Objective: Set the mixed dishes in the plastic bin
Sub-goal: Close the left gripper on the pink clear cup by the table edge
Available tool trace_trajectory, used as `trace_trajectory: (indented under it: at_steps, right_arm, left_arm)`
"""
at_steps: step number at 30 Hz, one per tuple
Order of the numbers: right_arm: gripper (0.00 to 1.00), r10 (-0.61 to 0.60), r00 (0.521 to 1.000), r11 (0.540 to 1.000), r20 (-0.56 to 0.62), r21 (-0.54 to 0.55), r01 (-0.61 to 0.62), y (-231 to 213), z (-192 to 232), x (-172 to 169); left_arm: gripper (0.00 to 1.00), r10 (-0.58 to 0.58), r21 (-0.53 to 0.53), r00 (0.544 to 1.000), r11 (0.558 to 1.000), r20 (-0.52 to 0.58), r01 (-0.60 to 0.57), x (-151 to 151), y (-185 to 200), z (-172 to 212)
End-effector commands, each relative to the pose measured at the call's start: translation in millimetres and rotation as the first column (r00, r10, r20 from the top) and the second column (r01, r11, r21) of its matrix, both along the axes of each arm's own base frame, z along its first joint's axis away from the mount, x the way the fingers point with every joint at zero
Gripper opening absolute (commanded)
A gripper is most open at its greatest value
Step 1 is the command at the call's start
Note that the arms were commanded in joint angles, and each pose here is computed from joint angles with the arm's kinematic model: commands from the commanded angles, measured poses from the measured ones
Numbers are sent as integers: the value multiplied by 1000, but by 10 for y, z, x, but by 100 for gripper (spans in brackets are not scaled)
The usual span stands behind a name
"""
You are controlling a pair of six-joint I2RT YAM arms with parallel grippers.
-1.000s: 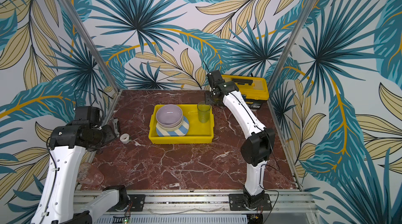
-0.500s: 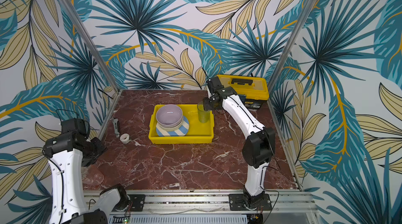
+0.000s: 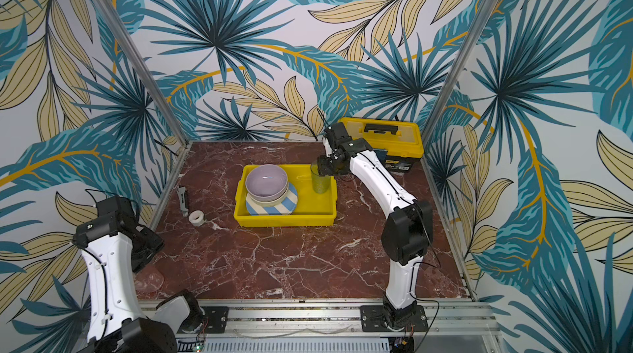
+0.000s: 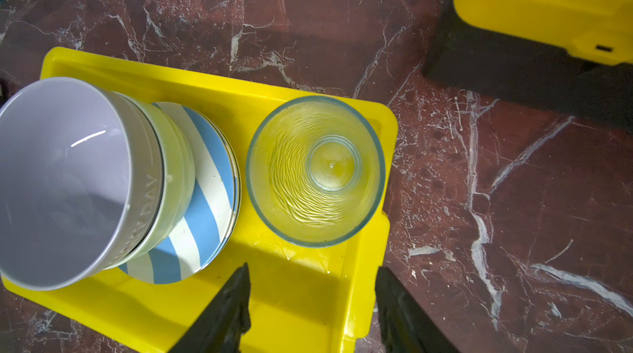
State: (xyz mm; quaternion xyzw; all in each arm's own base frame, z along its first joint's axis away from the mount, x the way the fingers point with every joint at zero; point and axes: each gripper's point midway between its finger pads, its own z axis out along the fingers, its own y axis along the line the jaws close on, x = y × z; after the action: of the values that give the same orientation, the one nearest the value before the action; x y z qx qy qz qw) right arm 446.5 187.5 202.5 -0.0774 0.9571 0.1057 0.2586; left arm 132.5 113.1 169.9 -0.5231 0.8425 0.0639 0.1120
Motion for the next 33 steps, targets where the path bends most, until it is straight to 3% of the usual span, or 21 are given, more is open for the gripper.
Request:
trace_trajectory:
  at_steps: [1,7,13,27,33]
  right_arm:
    - [61,20,1000,1000,-3,19,-19,38,-3,-27]
    - [61,34,999,999,-13,18,-34,57,-46,-27]
    - [61,44,999,999,-22,20,-44,69,-69,-37]
    - [61,52,998,998,-22,36,-51,97,-55,-34]
    - [61,44,999,999,-17,3,-44,21,-30,-63]
  left_arm:
    - [48,48,45,999,998,10,-48,1,135,17]
    - [48,88,48,996,995,17,-88,13,235,0]
    - [48,132,-75,988,989,76,-126,178,311,-191]
    - [43,118,-141,992,984,45,-111,209,280,-322]
    - [31,107,-192,992,977,64,-93,236,177,-377]
